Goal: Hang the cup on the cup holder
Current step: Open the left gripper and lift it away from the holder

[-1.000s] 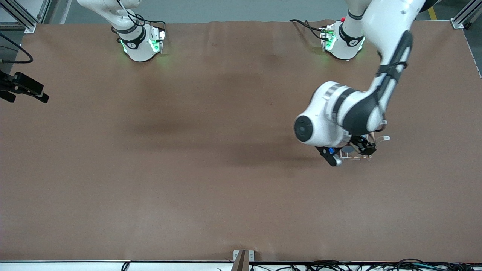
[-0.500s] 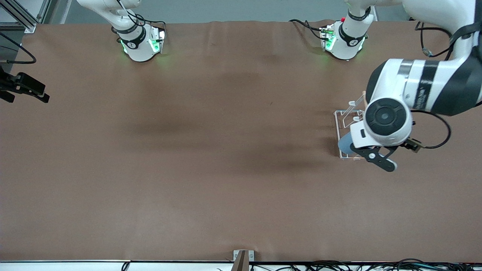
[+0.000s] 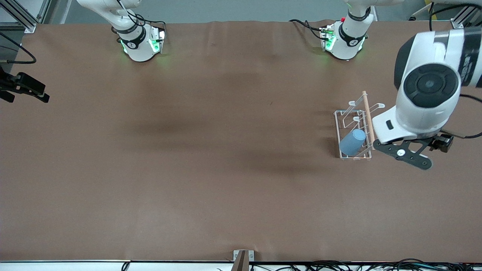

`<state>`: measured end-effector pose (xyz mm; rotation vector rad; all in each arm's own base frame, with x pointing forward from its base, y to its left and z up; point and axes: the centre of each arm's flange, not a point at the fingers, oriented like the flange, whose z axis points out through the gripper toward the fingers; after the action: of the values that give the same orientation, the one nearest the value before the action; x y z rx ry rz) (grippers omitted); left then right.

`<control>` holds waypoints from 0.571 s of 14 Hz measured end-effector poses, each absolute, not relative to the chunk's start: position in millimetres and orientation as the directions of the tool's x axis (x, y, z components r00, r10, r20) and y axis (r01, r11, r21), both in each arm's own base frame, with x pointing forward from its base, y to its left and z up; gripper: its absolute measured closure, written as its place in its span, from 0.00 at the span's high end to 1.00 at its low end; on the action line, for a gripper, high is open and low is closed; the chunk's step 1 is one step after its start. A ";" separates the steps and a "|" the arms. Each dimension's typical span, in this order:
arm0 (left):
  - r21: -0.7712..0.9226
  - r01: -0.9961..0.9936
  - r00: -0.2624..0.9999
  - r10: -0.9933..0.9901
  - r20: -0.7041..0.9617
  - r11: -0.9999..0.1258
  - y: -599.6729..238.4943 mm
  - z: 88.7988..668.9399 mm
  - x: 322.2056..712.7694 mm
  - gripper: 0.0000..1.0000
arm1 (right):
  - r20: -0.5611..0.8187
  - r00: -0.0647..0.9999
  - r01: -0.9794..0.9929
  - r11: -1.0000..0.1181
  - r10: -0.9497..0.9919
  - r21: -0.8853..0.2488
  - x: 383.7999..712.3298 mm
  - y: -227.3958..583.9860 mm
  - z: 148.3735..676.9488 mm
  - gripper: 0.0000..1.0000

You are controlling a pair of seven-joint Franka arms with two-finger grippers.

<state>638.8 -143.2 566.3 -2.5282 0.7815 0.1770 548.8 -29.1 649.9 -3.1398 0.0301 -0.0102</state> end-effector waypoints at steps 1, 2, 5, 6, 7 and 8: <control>-0.414 -0.524 0.851 -0.475 -0.224 -0.744 -143.8 578.7 633.4 1.00 | 0.007 1.000 -0.019 -1.000 -0.019 -0.002 548.8 -29.1 650.0 1.00; -0.403 -0.477 0.878 -0.441 -0.185 -0.781 -143.3 588.7 628.2 1.00 | 0.007 1.000 -0.019 -1.000 -0.019 -0.002 548.9 -29.1 650.1 1.00; -0.312 -0.330 0.944 -0.319 -0.086 -0.891 -127.8 609.4 619.8 1.00 | 0.007 1.000 -0.020 -1.000 -0.020 -0.002 548.9 -29.4 650.2 1.00; -0.272 -0.296 0.955 -0.293 -0.052 -0.916 -118.0 616.8 619.5 1.00 | 0.008 1.000 -0.020 -1.000 -0.020 -0.002 549.0 -29.6 650.3 1.00; -0.230 -0.266 0.963 -0.268 -0.023 -0.936 -104.4 624.7 618.7 1.00 | 0.009 1.000 -0.021 -1.000 -0.021 -0.002 549.0 -29.9 650.3 1.00; -0.195 -0.230 0.972 -0.234 -0.005 -0.953 -87.2 632.6 615.9 1.00 | 0.009 1.000 -0.021 -1.000 -0.021 -0.002 549.0 -30.0 650.4 1.00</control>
<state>615.9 -87.2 632.6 -2.9259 0.3477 -0.0273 549.0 -30.0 650.4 -3.1399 0.0329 -0.0139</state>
